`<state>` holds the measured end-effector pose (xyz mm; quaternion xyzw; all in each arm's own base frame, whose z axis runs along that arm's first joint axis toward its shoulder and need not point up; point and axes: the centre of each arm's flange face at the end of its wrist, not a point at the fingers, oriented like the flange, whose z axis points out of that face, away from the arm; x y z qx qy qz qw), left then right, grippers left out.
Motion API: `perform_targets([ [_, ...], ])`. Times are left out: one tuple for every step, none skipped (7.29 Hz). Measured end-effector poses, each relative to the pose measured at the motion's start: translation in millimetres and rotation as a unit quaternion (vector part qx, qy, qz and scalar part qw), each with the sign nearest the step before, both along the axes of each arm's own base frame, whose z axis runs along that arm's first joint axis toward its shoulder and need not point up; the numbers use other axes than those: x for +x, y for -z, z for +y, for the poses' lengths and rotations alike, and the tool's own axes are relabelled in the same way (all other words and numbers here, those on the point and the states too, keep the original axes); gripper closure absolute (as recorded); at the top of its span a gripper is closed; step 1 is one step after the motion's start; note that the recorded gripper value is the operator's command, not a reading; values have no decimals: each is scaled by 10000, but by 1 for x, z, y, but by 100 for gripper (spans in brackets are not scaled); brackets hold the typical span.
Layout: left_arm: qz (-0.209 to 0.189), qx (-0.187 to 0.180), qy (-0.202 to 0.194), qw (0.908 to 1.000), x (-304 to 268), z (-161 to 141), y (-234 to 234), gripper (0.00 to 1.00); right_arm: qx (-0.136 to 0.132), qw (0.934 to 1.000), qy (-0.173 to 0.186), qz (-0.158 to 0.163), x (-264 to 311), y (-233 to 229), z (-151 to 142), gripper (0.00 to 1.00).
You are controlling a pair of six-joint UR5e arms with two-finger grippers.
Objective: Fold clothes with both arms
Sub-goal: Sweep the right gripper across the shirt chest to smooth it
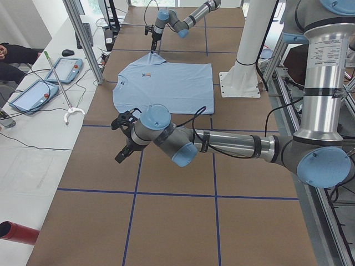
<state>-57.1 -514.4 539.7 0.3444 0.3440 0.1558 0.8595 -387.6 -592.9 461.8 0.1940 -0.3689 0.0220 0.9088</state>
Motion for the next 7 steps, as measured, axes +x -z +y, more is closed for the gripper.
perform_targets([
  [-2,5,-2,10000,0,0,0,0,-11,10000,6,21,0,-3,1,100],
  [-3,10,-3,10000,0,0,1,0,-13,10000,10,29,1,-5,1,100],
  [-6,21,-6,10000,0,0,1,0,-2,10000,4,16,1,-2,0,100],
  [-8,31,-9,10000,0,0,2,0,17,10000,-18,-23,1,4,-1,100],
  [-10,41,-11,10000,0,0,2,0,15,10000,-54,-67,0,14,-4,100],
  [-12,48,-13,10000,0,0,3,0,-63,9998,-157,-135,-5,33,-9,100],
  [-13,50,-13,10000,0,0,3,0,-220,9990,-339,-180,-15,62,-14,100],
])
